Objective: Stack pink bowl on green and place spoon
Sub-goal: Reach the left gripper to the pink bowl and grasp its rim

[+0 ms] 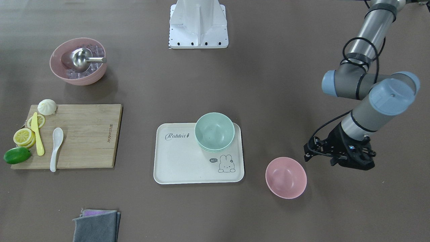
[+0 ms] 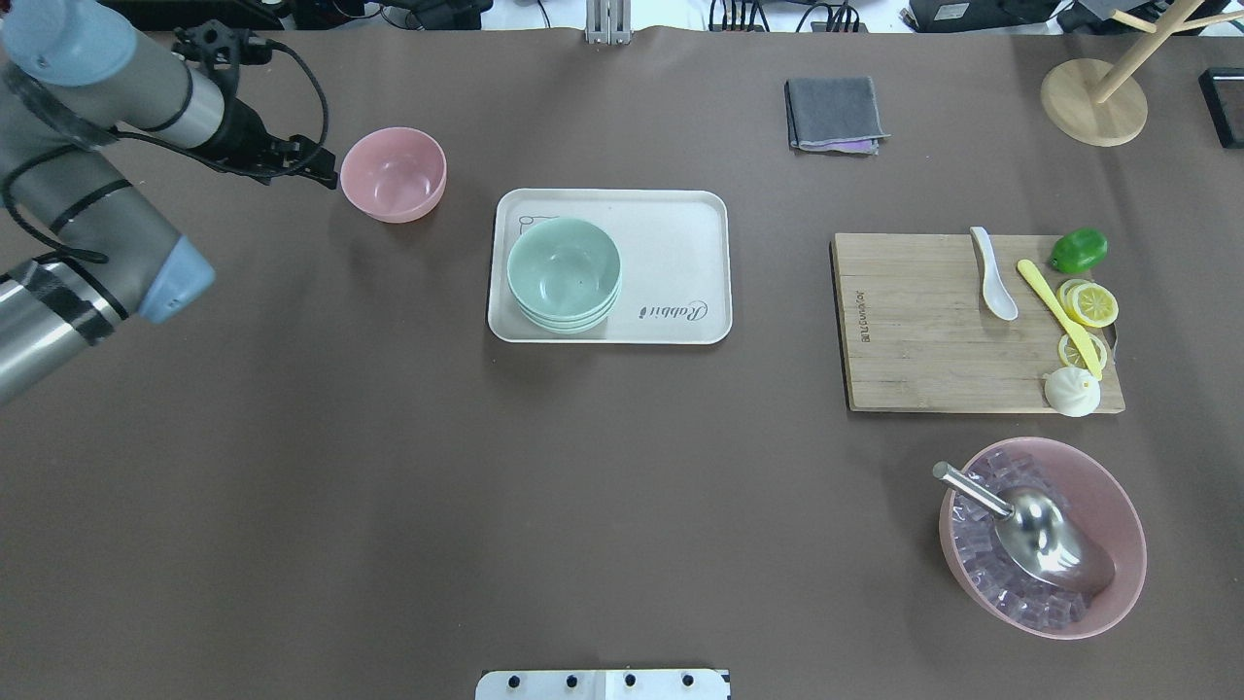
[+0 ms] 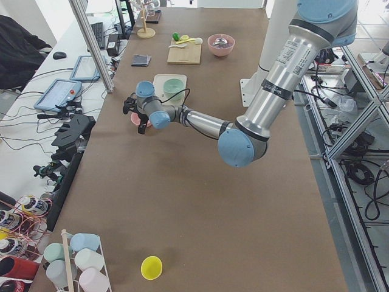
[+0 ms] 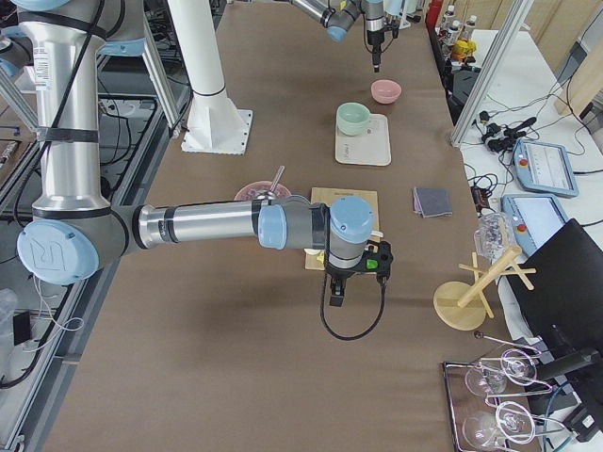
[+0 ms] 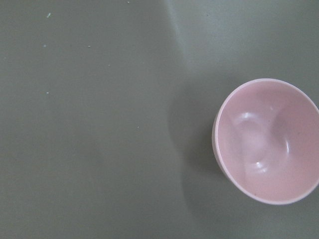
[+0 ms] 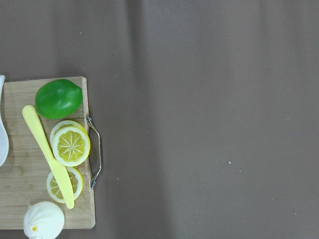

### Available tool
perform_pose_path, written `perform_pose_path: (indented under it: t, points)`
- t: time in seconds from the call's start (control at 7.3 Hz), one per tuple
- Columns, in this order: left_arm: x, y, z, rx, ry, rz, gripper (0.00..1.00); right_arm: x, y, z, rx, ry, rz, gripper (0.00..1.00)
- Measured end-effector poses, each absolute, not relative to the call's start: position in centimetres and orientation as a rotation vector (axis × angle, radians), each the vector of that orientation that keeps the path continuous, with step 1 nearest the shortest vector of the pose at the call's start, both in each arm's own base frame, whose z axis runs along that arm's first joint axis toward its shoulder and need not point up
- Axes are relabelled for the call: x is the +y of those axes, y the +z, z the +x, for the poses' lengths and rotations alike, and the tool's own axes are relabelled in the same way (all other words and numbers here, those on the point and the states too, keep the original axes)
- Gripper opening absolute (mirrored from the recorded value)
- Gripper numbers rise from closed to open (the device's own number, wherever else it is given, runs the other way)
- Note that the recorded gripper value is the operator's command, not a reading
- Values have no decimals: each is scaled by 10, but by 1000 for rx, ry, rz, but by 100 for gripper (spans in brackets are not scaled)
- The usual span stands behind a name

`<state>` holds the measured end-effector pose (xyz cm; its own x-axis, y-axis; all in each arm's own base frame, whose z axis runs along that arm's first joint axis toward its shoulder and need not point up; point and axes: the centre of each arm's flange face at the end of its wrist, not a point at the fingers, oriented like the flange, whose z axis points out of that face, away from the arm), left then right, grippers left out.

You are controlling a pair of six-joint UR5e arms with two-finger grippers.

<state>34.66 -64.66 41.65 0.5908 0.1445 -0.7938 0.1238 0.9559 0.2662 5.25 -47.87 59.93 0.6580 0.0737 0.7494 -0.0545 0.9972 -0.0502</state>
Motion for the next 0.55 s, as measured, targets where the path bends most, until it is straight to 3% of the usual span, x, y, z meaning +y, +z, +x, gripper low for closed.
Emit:
perform_pose_path:
  t: [0.41, 0.55]
  points:
    - [-649, 410, 381, 947, -70, 289, 80, -479, 599, 47, -849, 65, -30, 100]
    - [-652, 410, 383, 945, -100, 277, 68, -480, 599, 46, -849, 64, -30, 100]
